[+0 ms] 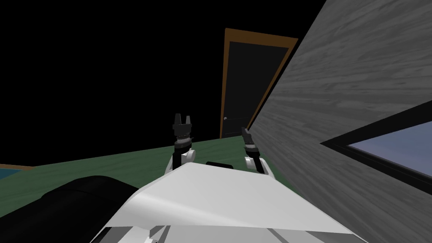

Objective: Pull the door open

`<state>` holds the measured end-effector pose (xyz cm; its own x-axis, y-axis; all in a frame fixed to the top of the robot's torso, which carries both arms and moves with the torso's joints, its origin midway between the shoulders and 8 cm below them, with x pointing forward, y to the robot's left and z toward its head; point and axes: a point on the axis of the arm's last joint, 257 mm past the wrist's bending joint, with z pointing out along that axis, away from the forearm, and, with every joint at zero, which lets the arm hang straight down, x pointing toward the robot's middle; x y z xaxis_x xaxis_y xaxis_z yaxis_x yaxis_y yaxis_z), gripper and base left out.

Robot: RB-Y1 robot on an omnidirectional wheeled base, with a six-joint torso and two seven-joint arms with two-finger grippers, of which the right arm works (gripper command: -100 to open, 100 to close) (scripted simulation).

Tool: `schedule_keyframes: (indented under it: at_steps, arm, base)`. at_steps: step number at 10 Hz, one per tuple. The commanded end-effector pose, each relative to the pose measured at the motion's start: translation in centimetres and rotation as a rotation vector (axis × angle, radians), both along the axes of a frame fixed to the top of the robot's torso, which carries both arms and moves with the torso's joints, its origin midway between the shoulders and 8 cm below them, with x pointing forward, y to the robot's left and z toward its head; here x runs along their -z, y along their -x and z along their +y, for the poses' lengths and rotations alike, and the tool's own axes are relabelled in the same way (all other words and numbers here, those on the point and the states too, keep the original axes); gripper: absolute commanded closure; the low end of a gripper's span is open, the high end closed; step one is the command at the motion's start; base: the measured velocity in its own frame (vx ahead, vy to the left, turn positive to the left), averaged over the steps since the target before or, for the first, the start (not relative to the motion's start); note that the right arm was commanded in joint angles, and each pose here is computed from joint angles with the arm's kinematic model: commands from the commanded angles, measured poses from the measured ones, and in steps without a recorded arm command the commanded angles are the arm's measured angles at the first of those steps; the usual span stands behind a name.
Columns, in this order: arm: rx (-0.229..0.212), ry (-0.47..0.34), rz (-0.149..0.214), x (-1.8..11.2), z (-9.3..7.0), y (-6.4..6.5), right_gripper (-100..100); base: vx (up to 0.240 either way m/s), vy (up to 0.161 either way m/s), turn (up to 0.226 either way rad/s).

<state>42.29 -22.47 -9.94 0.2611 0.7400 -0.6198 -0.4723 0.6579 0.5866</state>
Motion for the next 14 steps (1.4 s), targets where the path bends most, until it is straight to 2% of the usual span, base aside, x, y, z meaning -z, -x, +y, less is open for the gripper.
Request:
schedule_keyframes:
  at_steps: [1,8,14]
  arm:
    - [0.015,0.04,0.016,1.3,0.1,-0.4,-100]
    - [0.071,0.211,0.091,7.2,0.1,-2.4,-100]
    - [0.103,0.357,0.152,12.2,0.3,-3.6,-100]
  base:
    - [0.102,0.01,-0.007]
    - [0.099,0.015,-0.009]
    - [0.098,0.019,-0.01]
